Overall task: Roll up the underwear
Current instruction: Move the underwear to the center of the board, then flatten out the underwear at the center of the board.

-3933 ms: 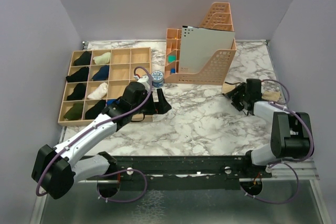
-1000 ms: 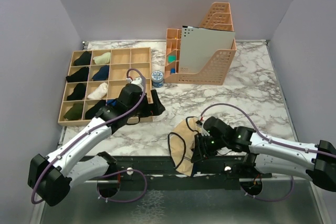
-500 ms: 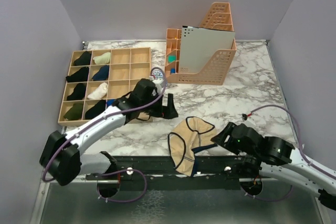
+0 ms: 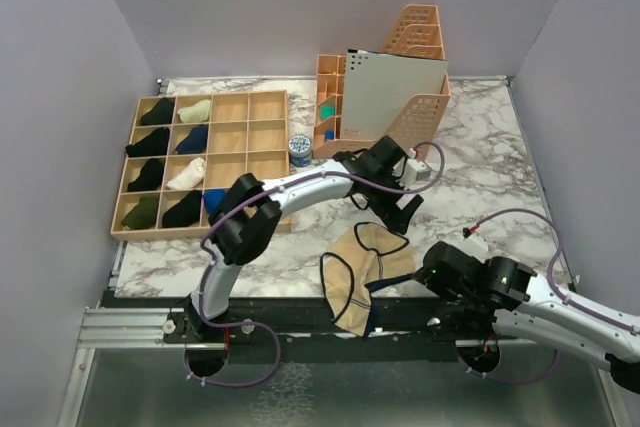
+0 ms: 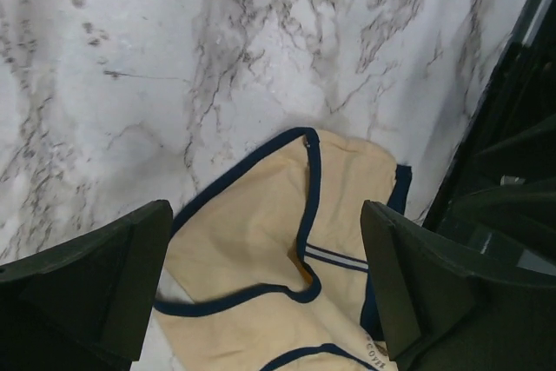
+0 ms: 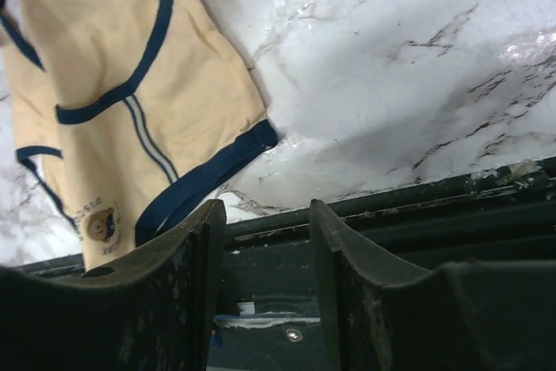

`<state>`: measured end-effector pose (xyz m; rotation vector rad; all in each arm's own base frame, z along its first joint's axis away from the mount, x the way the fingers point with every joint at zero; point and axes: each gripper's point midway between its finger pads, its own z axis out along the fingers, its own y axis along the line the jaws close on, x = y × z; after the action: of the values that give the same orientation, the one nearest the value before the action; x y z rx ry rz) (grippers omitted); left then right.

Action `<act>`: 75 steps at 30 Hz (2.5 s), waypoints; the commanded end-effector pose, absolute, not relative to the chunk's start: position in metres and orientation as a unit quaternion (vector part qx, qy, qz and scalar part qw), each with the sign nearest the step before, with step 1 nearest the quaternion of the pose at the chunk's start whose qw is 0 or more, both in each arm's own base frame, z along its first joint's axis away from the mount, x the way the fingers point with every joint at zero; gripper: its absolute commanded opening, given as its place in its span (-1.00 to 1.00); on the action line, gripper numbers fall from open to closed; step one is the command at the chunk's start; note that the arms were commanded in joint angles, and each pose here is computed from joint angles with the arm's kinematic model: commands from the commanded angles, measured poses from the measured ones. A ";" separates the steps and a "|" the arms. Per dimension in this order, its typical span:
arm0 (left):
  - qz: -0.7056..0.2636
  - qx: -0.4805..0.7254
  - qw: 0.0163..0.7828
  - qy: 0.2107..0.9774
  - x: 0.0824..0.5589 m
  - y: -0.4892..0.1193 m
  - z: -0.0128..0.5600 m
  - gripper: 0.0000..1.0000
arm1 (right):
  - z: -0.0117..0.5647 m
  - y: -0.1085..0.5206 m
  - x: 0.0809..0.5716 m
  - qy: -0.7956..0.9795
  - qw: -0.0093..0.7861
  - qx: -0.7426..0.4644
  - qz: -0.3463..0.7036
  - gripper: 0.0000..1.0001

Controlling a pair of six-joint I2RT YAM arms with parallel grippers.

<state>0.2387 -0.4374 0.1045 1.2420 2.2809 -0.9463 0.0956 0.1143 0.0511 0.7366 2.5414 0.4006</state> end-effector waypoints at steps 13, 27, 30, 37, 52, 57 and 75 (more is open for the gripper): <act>-0.293 0.592 0.131 0.739 0.200 -0.473 0.058 0.97 | 0.088 0.105 0.098 0.864 0.282 0.297 0.293 -0.22; -0.247 0.578 0.116 0.769 0.199 -0.481 0.019 0.13 | 0.089 0.104 0.100 0.864 0.285 0.301 0.288 -0.22; -0.238 0.573 0.113 0.776 0.200 -0.478 0.012 -0.23 | 0.089 0.104 0.099 0.863 0.284 0.301 0.290 -0.21; -0.224 0.549 0.126 0.795 0.216 -0.476 0.013 -1.00 | 0.089 0.106 0.100 0.867 0.283 0.294 0.285 -0.21; -0.268 0.119 0.268 0.917 0.398 -0.334 0.087 -0.95 | 0.103 0.147 0.127 0.880 0.330 0.192 0.281 0.01; -0.244 0.095 0.257 0.930 0.385 -0.313 0.074 0.75 | 0.085 0.178 0.126 0.911 0.292 0.133 0.259 0.07; -0.315 0.144 0.294 0.891 0.310 -0.302 0.152 0.98 | 0.028 0.164 0.161 0.926 0.214 0.237 0.200 0.16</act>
<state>0.3321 -0.2984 0.1312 0.3359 2.4252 -0.7758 0.1633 0.1610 0.0383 0.5927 2.5509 0.5369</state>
